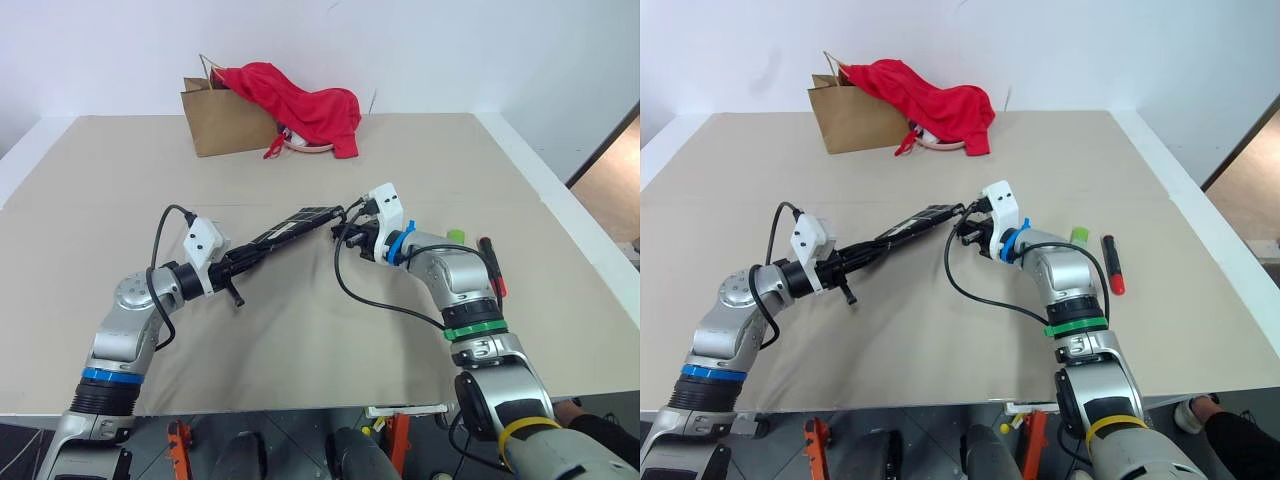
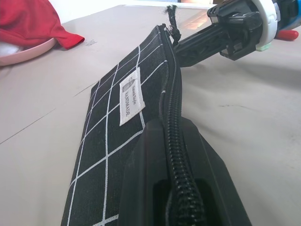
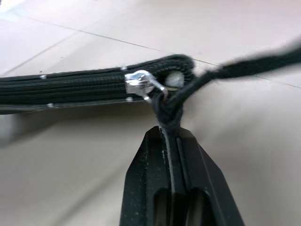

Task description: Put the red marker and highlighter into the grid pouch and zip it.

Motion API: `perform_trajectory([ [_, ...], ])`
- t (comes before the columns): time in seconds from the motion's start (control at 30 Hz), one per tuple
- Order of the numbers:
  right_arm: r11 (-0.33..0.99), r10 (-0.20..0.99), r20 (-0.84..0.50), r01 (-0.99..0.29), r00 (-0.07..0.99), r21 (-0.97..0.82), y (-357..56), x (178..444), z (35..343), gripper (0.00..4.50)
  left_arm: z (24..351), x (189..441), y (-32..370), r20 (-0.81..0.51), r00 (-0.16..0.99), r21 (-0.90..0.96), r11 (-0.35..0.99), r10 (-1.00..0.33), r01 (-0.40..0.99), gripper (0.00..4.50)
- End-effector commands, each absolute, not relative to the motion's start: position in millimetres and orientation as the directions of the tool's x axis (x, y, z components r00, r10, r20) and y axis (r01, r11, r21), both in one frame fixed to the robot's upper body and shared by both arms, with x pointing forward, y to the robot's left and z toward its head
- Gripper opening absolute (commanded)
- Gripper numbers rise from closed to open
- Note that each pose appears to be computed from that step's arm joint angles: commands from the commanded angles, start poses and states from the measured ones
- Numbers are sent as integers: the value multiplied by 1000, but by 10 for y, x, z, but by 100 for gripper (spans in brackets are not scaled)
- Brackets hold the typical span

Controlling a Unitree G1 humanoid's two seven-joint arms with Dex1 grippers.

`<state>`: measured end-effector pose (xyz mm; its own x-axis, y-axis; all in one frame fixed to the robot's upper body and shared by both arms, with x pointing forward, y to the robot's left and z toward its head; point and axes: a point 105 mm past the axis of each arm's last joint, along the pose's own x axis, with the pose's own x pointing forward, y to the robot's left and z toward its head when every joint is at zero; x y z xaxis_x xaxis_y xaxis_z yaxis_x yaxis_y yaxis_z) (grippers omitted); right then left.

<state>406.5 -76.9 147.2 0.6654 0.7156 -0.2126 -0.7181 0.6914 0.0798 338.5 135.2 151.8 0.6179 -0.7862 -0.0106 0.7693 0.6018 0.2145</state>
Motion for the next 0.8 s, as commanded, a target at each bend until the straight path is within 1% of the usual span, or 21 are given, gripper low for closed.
perform_trajectory([
  [0.03,569,813,-161,-822,560,19,-570,3871,1647,2,1661,3372,1368,34,616,245,604,-787,759,0],
  [0.17,388,908,-166,-921,385,-15,-329,3520,1661,2,1652,3373,1369,33,618,243,606,-786,758,0],
  [0.3,326,926,-192,-945,325,-31,-154,3398,1603,2,1639,3363,1351,33,614,238,603,-789,761,0],
  [0.4,314,925,-210,-948,316,-45,-65,3395,1571,2,1637,3363,1341,34,612,236,601,-790,764,0],
  [0.57,287,934,-199,-955,296,-70,169,3394,1634,2,1634,3365,1325,36,608,232,598,-793,767,0],
  [0.8,331,924,-180,-941,338,-71,420,3465,1691,2,1637,3373,1307,37,602,230,593,-798,772,0],
])
